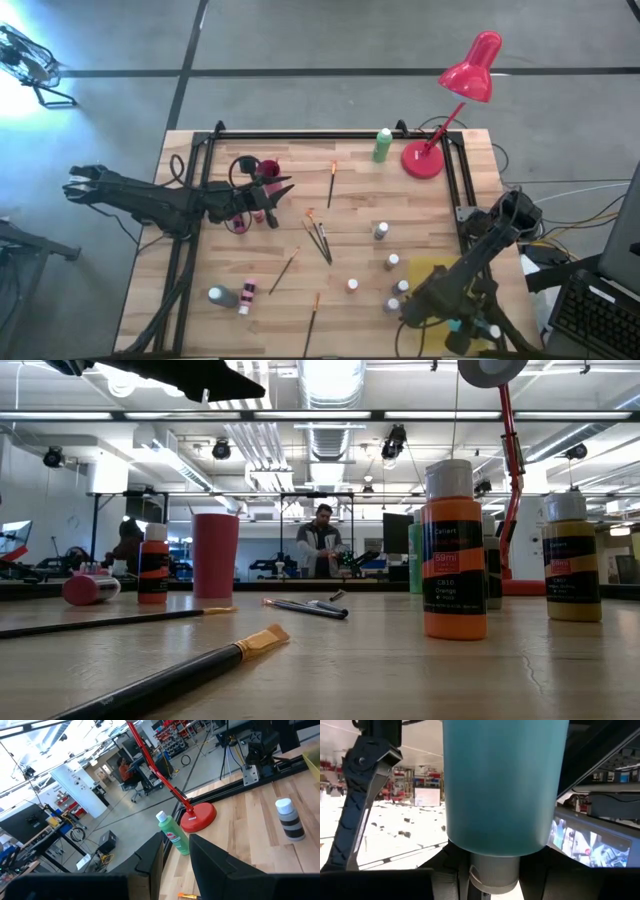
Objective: Pick & Place Paint Supplies
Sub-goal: Put the light blue paint bottle into the yellow bin
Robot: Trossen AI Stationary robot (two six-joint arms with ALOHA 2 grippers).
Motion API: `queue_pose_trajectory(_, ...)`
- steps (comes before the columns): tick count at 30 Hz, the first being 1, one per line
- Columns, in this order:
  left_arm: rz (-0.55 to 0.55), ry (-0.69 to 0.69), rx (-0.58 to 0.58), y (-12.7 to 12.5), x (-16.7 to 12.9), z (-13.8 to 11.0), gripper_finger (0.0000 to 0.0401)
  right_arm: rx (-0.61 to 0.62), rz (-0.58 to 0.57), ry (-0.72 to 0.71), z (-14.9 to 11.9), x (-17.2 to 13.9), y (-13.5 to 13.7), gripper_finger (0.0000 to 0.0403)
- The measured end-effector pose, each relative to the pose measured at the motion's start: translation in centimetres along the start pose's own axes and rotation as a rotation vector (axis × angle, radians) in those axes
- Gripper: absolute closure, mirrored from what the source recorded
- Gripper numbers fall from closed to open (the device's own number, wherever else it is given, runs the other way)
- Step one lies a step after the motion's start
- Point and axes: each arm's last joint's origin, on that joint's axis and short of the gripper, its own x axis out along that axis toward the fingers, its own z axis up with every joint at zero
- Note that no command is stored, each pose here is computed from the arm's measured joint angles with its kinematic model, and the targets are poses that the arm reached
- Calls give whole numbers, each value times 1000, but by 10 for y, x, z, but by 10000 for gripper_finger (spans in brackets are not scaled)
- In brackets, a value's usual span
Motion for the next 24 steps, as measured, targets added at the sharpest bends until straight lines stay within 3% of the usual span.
queue_pose_trajectory(24, 1, -2, -4, 0, 0, 0, 300, 46, -48, 31, 23, 20, -6, 292)
